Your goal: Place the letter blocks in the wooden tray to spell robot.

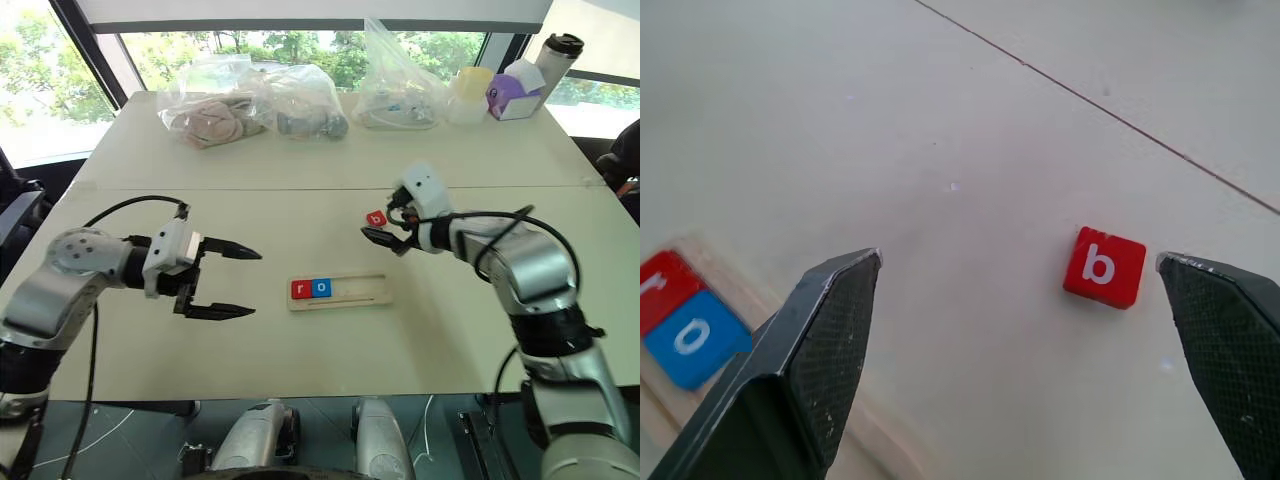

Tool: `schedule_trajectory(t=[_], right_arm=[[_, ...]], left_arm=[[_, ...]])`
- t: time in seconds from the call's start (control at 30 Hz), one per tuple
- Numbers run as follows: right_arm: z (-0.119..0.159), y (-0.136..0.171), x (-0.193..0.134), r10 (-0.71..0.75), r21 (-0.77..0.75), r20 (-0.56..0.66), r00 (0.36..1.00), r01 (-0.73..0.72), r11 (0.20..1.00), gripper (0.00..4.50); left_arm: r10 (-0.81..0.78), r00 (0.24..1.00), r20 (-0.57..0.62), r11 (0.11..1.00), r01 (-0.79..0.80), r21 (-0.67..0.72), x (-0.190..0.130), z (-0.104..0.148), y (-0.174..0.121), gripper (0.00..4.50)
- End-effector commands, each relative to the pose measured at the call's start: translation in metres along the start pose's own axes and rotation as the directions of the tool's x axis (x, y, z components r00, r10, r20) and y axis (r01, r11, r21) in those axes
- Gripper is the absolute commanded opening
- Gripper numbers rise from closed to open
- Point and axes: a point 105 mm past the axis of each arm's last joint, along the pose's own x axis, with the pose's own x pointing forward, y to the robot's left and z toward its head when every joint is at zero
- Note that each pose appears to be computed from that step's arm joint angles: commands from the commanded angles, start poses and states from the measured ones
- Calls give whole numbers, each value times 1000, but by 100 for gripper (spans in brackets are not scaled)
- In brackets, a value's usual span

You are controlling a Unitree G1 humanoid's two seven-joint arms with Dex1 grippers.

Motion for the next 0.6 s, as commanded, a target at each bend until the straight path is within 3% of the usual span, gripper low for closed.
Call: schedule_trajectory(t=[0.03, 0.27, 0.6], right_arm=[[4, -10, 9, -84, 12, -9, 996, 85, 996, 450], [-9, -27, 38, -212, 155, -78, 974, 222, 963, 450], [-19, -32, 67, -297, 211, -131, 946, 319, 924, 450]], left_arm=[[61, 998, -7, 996, -61, 59, -12, 9, 7, 450], [128, 991, 29, 991, -129, 34, -12, 11, 13, 450], [151, 988, 27, 988, -152, 25, -11, 7, 9, 450]])
